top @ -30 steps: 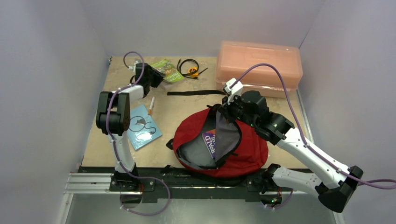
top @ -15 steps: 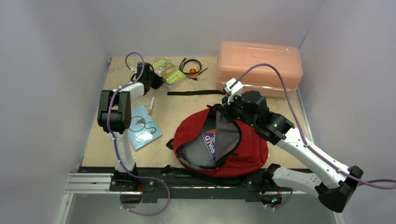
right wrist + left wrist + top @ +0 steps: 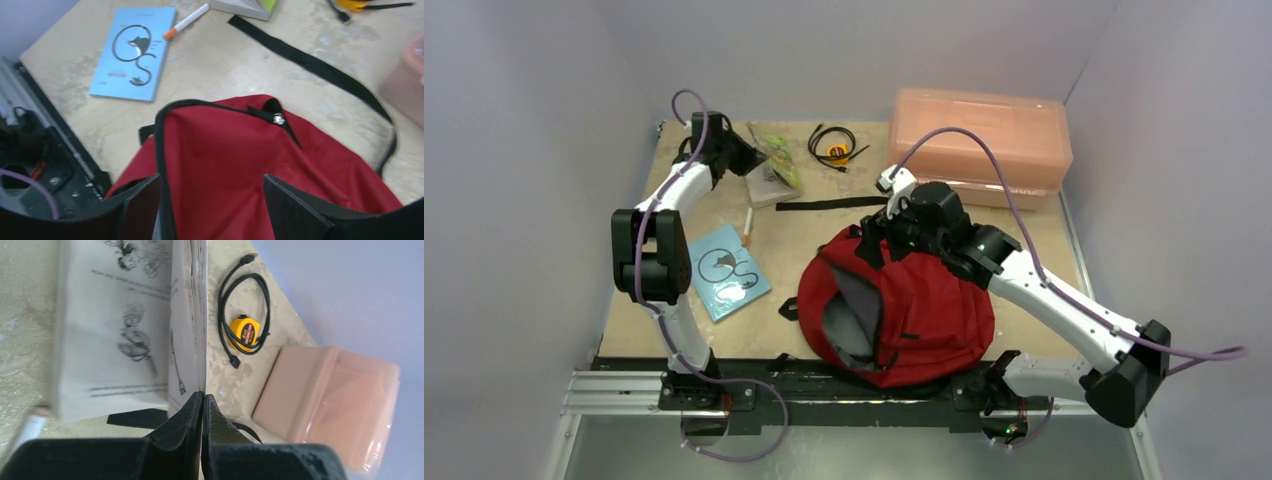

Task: Pack the student bag
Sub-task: Pick up the book from the center of the board.

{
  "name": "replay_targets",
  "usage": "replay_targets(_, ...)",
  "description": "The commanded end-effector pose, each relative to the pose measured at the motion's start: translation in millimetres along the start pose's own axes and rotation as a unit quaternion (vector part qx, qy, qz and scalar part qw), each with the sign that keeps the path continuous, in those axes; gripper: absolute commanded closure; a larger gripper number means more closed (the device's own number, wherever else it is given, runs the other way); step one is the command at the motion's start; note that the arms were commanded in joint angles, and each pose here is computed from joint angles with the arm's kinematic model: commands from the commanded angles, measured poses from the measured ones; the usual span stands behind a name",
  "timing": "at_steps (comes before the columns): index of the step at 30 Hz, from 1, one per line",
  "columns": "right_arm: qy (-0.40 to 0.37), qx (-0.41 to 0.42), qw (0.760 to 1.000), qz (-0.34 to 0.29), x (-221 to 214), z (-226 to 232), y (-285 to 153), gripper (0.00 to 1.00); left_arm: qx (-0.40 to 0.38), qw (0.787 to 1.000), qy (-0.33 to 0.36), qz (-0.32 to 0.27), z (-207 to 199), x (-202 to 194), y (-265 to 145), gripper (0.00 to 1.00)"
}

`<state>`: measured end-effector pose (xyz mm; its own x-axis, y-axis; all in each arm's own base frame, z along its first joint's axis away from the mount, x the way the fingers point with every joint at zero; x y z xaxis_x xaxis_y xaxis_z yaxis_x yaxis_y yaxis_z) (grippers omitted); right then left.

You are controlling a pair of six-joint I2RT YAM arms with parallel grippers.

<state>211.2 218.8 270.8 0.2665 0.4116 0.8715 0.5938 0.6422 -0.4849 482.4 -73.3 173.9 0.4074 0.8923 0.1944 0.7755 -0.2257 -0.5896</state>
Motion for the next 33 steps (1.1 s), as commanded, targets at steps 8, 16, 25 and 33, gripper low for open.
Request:
replay_targets(8,0.173,0.056,0.976,-0.122,116.5,12.0,23.0,0.01,-0.087,0.995,0.014,0.053,-41.6,22.7,-61.6,1.00)
replay_targets(16,0.352,0.047,0.932,-0.076,138.6,0.7,158.9,0.01,-0.108,0.992,0.009,0.069,-47.6,32.3,-90.2,1.00)
replay_targets(25,0.467,0.048,0.879,-0.086,120.5,-18.9,247.1,0.01,-0.121,0.988,-0.015,0.090,-43.1,39.5,-107.6,1.00)
replay_targets(33,0.524,0.066,0.845,-0.086,97.3,-27.1,281.7,0.01,-0.132,0.986,-0.030,0.098,-37.0,37.6,-113.2,1.00)
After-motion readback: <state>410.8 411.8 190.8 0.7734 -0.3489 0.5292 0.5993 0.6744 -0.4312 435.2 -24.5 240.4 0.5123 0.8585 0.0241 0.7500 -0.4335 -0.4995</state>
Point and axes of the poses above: each gripper's point midway between its finger pads, its own y axis out along the fingers, its own z axis along the line the jaws close on, x = y × z, the point moved 6 cm from there along -y, back along the fingers, and after that the axes turned 14 degrees about -y, right-handed, at the moved point
